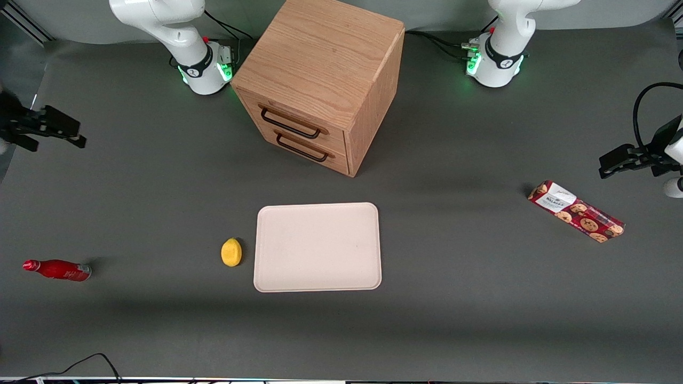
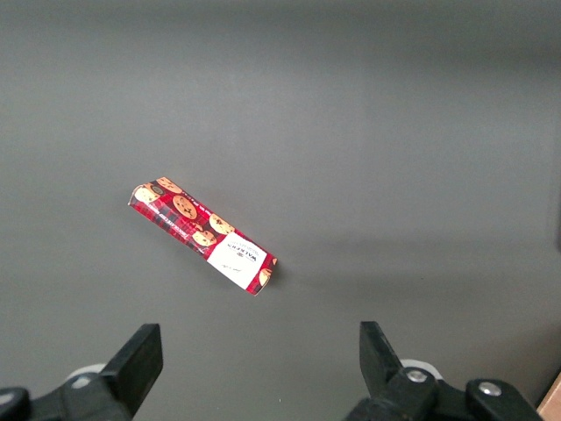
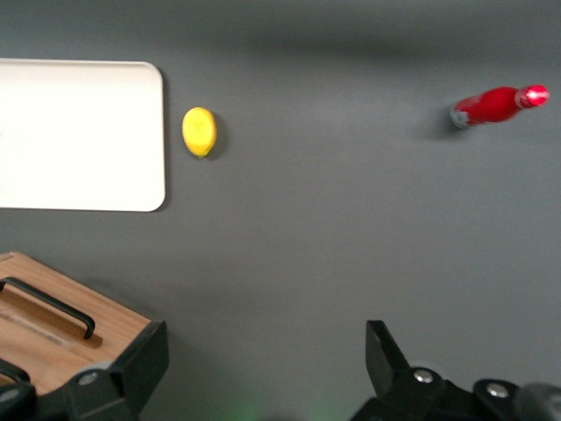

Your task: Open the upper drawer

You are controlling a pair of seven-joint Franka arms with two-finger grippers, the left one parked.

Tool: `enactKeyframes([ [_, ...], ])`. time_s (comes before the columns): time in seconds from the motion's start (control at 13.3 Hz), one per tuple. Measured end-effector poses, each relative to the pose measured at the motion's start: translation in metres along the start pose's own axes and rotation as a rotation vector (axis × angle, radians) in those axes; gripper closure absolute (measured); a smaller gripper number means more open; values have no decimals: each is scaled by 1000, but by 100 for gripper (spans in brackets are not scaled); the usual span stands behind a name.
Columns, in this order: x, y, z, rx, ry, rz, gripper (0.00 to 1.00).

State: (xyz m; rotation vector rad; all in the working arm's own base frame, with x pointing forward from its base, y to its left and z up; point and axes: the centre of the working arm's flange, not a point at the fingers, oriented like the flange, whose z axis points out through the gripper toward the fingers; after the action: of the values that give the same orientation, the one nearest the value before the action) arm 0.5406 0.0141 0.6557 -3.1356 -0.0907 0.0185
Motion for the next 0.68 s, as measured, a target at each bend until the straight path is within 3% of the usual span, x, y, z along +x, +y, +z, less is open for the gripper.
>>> enactKeyframes([
  [0.53,-11,-139,5,-2,-10,-256,0],
  [0.68,-22,-176,8,-5,-29,-328,0],
])
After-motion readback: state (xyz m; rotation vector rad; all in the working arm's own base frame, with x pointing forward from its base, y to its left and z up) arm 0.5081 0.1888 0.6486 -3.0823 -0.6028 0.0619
